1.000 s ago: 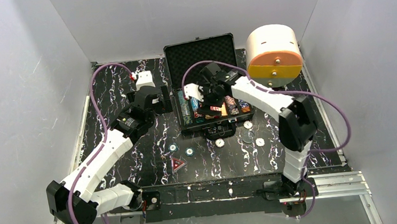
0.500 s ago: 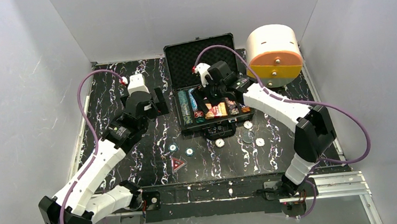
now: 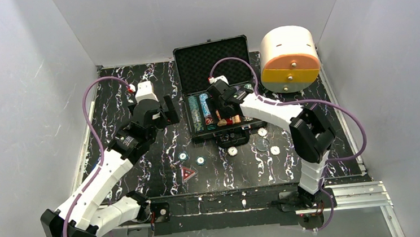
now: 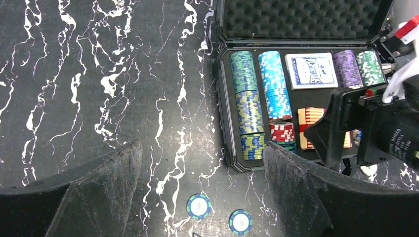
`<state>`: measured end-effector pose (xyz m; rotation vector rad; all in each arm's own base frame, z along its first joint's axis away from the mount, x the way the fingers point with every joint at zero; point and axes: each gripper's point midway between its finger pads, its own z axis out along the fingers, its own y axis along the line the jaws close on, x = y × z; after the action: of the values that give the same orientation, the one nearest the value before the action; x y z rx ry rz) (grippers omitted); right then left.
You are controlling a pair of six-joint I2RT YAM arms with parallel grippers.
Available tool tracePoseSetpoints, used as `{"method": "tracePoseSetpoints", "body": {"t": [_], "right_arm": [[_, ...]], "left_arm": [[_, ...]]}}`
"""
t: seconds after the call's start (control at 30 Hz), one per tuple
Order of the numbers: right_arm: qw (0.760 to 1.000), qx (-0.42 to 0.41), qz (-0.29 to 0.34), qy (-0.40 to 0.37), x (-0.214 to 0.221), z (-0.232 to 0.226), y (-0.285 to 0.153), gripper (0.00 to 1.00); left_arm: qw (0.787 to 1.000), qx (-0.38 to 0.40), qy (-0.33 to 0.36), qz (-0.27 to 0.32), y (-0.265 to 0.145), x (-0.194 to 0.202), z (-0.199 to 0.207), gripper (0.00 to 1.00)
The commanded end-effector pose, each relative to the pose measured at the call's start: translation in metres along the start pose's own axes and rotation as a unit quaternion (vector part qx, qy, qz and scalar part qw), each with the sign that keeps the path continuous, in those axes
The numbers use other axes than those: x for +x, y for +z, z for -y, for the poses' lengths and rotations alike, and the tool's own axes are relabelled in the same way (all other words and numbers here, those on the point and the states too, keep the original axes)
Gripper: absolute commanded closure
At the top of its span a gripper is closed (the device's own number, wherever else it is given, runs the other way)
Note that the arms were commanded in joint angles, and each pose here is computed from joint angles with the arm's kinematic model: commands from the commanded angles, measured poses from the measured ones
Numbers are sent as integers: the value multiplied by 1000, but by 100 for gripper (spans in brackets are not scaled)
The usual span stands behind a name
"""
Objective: Pack up texas hold em set
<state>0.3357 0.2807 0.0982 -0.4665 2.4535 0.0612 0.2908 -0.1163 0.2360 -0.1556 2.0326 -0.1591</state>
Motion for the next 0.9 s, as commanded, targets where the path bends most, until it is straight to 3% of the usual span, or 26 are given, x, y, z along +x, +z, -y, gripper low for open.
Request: {"method": "tracePoseSetpoints", "body": {"t": [0.0, 0.27, 0.67, 0.87], "right_arm": [[999, 39, 28, 17, -23, 9, 1, 15], [995, 101, 6, -15, -11, 27, 18, 16], [988, 80, -61, -114, 32, 17, 30, 39], [990, 95, -40, -98, 17, 18, 22, 35]], "left_arm": [[1000, -5, -8, 5, -2, -2, -3, 10], [1000, -5, -6, 2, 0, -2, -2, 10], [1000, -9, -1, -5, 4, 4, -3, 10], [1000, -10, -1, -5, 3, 5, -4, 10]]}}
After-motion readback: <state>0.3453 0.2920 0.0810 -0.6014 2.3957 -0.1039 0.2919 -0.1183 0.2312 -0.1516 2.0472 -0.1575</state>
